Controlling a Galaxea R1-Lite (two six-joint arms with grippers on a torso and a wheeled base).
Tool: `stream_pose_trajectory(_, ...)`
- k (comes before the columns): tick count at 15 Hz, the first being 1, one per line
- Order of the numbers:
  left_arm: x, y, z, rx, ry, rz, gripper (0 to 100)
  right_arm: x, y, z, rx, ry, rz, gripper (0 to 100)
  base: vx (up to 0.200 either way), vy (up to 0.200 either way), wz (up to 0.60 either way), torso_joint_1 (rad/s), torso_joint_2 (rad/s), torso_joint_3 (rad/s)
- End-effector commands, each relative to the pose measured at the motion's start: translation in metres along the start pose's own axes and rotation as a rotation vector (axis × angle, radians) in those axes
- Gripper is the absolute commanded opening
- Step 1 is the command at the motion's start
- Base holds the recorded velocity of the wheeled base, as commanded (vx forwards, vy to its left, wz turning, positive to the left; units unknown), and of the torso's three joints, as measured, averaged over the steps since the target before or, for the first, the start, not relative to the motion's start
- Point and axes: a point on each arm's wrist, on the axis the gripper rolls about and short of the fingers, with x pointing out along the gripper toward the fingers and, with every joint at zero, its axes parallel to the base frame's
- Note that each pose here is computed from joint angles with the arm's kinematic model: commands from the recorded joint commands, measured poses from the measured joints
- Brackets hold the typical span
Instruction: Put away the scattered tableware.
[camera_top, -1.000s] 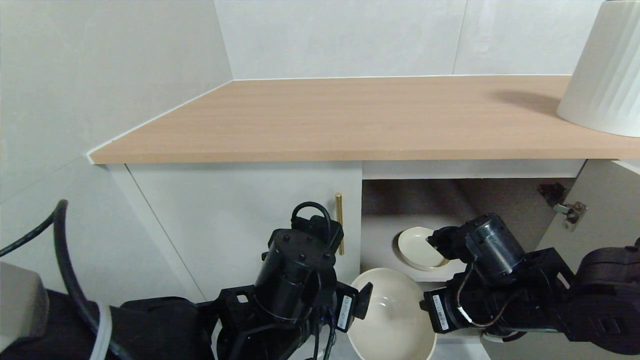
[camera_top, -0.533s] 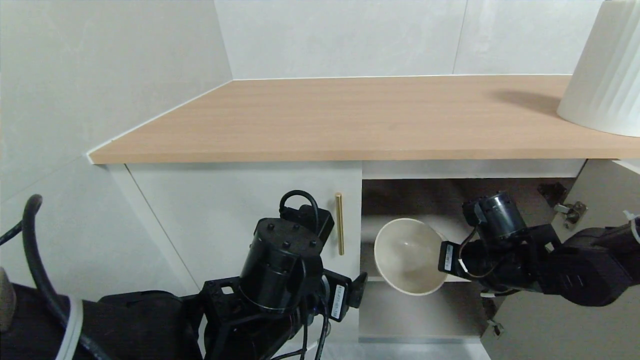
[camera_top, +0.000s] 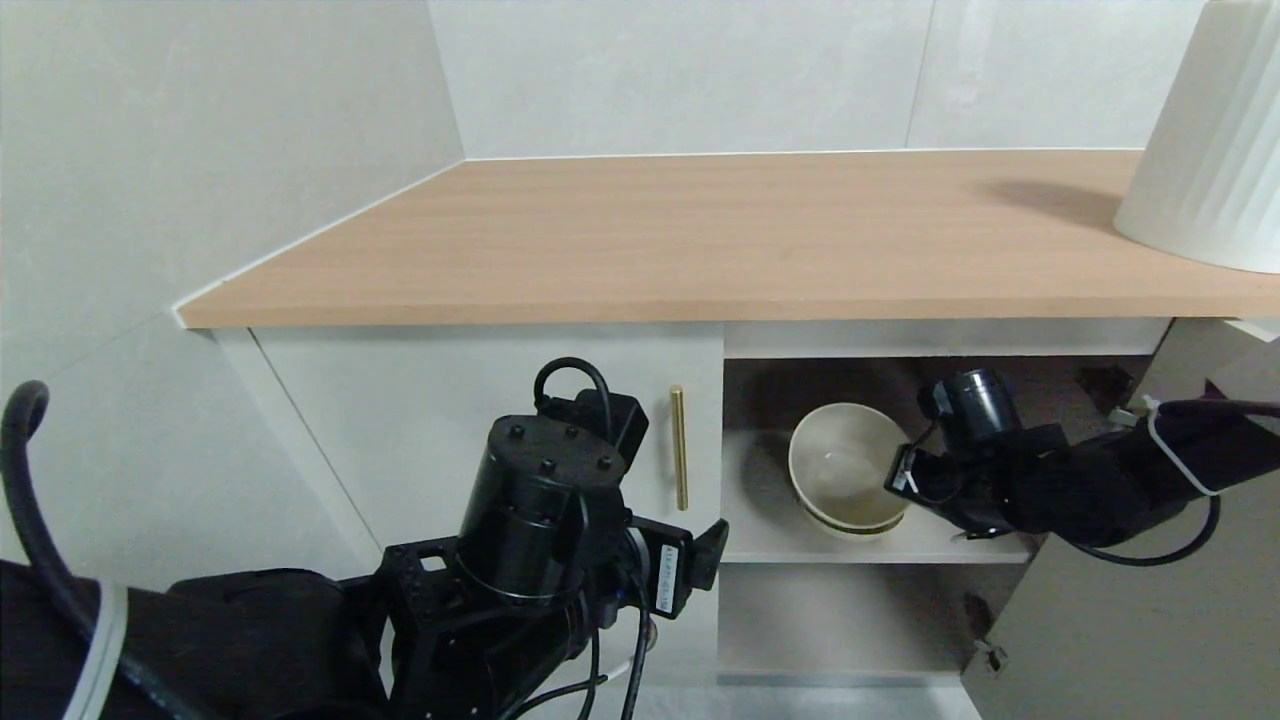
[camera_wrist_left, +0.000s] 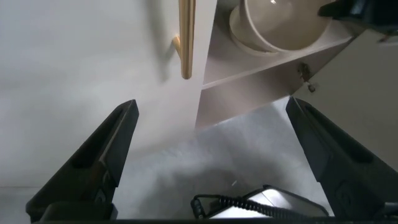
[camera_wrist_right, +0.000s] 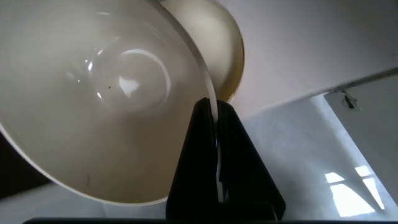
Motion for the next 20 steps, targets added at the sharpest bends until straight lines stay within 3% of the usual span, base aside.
stream_pose_trajectory(1,-0.001,0.001,0.002,-0.005,-0.007,0.002,100,0.026,-0.007,0.0,0.022,0.009,-0.048,0,0.0,0.0,0.0,0.0,0.0,0.0)
stream_pose_trajectory(17,0.0,0.002,0.002,-0.006,-0.006,0.006,100,0.049,-0.011,-0.002,0.048,-0.007,-0.065,0,0.0,0.0,0.0,0.0,0.0,0.0)
stream_pose_trajectory(18,0.0,0.002,0.002,-0.006,-0.007,0.005,100,0.049,-0.01,-0.003,0.045,-0.006,-0.063,100,0.0,0.0,0.0,0.0,0.0,0.0)
stream_pose_trajectory(20,0.0,0.002,0.002,-0.007,-0.009,0.005,100,0.047,-0.007,-0.006,0.036,0.004,-0.053,100,0.0,0.0,0.0,0.0,0.0,0.0)
